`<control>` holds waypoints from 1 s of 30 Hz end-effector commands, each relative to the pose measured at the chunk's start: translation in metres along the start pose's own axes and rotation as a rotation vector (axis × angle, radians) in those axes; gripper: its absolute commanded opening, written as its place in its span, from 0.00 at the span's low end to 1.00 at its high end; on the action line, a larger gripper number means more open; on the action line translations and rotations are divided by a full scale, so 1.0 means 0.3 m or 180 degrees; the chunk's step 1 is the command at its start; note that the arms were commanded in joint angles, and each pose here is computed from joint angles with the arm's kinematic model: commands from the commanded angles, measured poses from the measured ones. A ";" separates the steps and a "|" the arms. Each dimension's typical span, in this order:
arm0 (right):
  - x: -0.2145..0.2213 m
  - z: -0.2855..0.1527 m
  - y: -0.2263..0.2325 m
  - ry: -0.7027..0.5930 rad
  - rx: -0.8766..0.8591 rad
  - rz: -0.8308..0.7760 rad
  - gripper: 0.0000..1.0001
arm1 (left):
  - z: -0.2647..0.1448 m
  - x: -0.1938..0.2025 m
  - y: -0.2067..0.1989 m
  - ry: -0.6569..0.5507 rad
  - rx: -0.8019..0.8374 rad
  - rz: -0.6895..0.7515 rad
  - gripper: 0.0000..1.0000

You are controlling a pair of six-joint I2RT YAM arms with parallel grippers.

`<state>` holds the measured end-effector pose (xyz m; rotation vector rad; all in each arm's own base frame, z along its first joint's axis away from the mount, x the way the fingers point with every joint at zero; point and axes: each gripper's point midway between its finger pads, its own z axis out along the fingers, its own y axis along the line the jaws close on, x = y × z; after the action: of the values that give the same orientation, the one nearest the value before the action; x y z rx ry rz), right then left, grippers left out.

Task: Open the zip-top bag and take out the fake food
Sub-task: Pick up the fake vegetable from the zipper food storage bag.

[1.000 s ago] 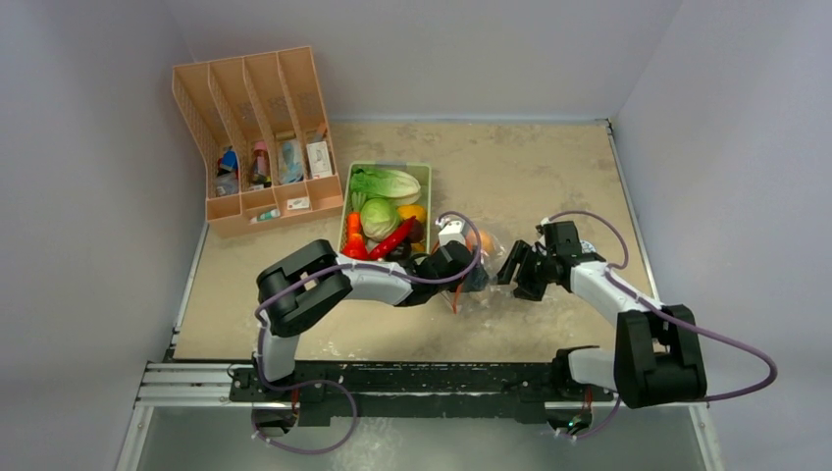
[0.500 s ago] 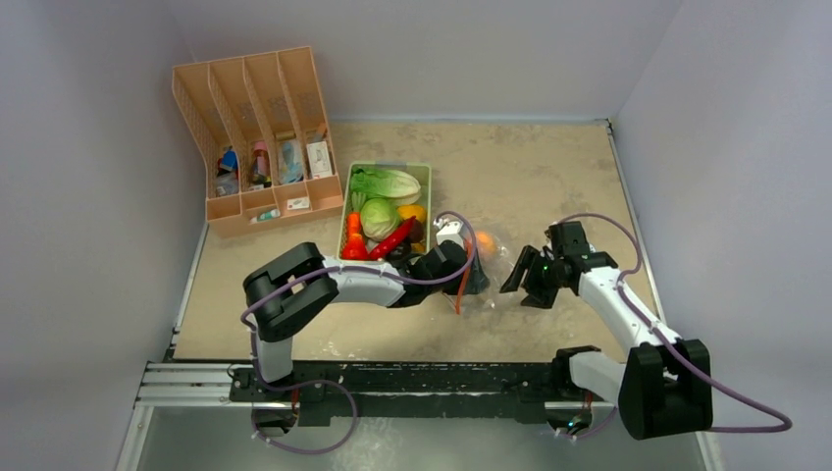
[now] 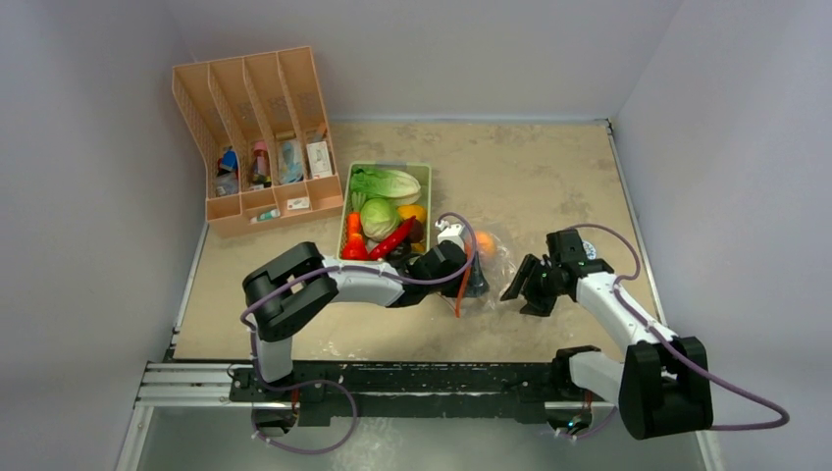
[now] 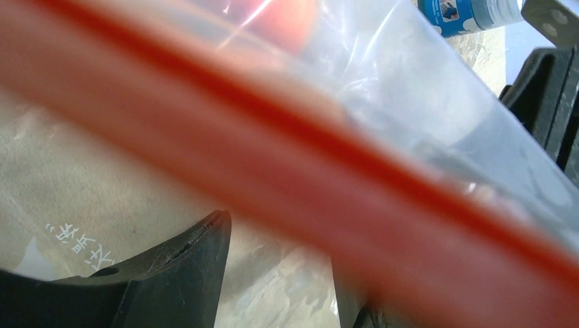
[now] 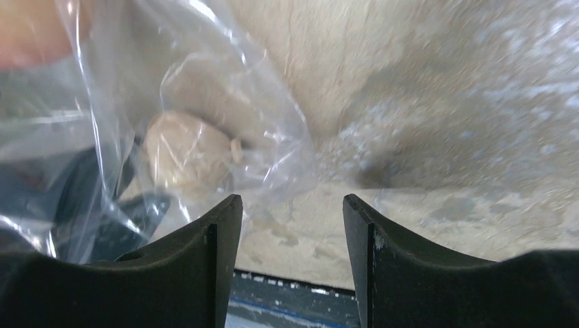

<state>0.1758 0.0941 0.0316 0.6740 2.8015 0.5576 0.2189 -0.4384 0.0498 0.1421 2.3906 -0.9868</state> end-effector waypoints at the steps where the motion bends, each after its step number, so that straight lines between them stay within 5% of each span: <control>1: -0.134 0.002 0.029 -0.0500 0.0066 0.0078 0.59 | 0.008 -0.038 -0.031 -0.0151 0.0129 -0.0037 0.54; 9: -0.123 0.046 0.102 -0.0397 -0.0365 -0.0148 0.59 | 0.047 -0.013 -0.026 -0.0099 0.0187 -0.0059 0.54; 21: -0.036 0.121 0.016 -0.0021 -0.0016 -0.0191 0.58 | 0.084 0.016 -0.048 0.0009 0.0356 -0.0135 0.54; 25: -0.094 0.038 -0.013 -0.0214 0.0402 -0.0169 0.59 | 0.070 0.011 -0.010 -0.0025 0.0166 -0.0054 0.53; 30: -0.130 -0.052 0.042 -0.0460 0.0293 -0.0006 0.60 | 0.026 -0.019 0.011 -0.0160 0.0049 -0.0044 0.51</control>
<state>0.2143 0.0905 0.0306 0.6455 2.7397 0.4374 0.2235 -0.4569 0.0398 0.1232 2.3501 -1.0842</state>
